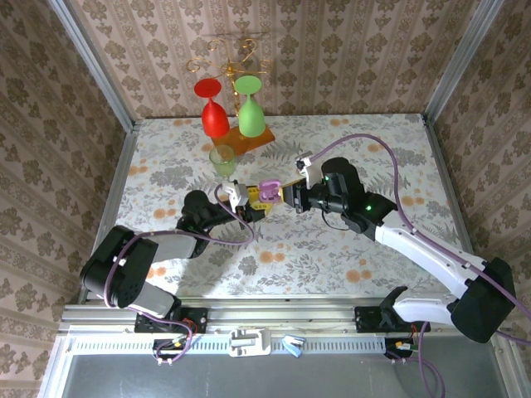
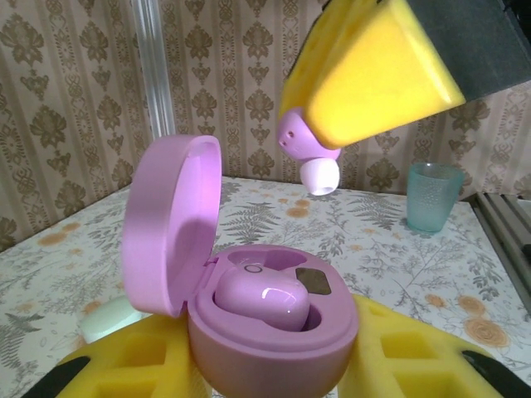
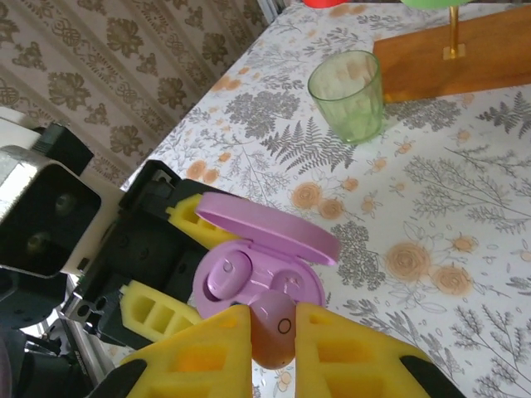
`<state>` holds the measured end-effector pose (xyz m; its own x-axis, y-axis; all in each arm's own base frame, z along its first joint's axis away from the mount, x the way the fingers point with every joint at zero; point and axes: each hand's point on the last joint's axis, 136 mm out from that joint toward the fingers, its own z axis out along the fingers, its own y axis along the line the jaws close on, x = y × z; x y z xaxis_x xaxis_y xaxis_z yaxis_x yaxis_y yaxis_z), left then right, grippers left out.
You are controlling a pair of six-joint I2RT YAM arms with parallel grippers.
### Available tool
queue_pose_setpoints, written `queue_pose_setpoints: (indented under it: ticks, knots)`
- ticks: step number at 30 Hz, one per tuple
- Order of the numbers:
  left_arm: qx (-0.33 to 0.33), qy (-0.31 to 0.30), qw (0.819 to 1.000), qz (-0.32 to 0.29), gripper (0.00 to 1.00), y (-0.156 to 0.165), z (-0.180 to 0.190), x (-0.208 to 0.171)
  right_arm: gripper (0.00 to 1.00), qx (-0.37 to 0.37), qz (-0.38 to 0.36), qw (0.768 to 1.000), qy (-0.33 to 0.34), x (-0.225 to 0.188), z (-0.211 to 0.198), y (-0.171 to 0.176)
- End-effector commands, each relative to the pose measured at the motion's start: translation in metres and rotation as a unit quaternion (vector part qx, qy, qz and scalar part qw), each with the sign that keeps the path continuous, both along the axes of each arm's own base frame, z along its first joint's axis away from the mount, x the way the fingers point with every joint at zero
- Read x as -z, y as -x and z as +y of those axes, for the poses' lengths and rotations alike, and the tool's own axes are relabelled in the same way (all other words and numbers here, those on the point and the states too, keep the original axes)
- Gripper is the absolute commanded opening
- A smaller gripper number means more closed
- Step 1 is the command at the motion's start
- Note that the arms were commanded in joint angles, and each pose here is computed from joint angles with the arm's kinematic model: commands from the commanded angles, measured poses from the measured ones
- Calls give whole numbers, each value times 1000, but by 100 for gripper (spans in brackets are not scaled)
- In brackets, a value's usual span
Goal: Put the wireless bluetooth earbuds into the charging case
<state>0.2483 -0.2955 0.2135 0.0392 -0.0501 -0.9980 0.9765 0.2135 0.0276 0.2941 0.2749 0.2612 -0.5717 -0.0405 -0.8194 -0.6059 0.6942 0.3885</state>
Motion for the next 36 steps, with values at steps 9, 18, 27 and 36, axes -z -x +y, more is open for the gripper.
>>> queue_pose_setpoints:
  ticks: [9,18,27,36]
  knots:
    - [29,4,1000,6,26,10,-3,-6,14,-28,-17,998,50,8,11,-2]
    - [29,5,1000,6,26,9,-4,-7,14,-21,-20,995,92,19,2,-3]
    - [39,9,999,3,26,11,-6,-12,13,-34,-28,992,120,25,3,-3]
    - [43,11,999,0,26,12,-8,-14,13,-47,-34,989,133,26,7,-2]
